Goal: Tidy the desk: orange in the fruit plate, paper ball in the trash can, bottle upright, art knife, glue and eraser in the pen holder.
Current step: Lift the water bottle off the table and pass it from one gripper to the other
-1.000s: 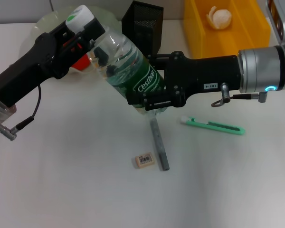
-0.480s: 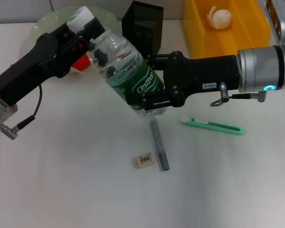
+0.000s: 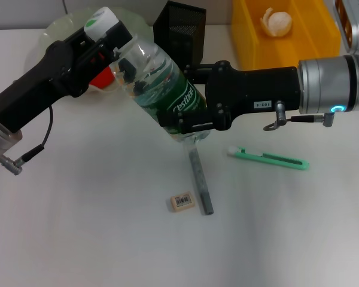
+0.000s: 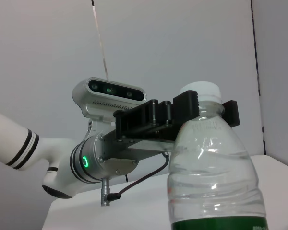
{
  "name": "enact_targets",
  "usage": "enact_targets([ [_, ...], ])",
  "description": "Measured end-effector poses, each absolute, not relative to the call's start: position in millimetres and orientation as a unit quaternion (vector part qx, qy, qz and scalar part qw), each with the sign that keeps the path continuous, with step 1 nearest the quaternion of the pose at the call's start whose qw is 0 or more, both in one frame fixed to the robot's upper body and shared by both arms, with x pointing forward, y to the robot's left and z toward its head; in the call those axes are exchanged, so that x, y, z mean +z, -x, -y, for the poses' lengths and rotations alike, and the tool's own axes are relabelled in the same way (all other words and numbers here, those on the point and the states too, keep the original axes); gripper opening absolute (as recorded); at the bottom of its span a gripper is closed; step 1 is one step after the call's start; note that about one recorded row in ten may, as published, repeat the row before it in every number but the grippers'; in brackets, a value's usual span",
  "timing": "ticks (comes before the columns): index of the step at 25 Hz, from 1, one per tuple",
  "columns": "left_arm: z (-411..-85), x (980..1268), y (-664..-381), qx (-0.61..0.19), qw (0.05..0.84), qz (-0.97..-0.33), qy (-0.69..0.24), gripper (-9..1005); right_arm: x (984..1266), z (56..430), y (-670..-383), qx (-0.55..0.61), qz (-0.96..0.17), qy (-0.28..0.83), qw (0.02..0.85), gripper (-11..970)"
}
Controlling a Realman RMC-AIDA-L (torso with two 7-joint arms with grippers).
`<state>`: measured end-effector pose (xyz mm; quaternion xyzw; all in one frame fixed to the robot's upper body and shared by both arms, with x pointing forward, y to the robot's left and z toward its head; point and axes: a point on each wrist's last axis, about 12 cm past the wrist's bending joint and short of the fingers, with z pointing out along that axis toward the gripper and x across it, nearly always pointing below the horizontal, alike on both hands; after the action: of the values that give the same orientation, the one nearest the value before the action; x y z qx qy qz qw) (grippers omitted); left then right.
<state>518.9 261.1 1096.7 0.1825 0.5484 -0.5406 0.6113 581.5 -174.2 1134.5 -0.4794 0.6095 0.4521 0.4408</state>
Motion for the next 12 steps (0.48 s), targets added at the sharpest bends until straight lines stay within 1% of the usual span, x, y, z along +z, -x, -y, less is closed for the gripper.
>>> enact_targets([
  [12, -261.0, 1096.8, -519.2, -0.540, 0.612, -0.548, -0.182, 443, 1134.7, 173.0, -585.1, 0.443, -0.614, 0.479, 0.444, 774],
])
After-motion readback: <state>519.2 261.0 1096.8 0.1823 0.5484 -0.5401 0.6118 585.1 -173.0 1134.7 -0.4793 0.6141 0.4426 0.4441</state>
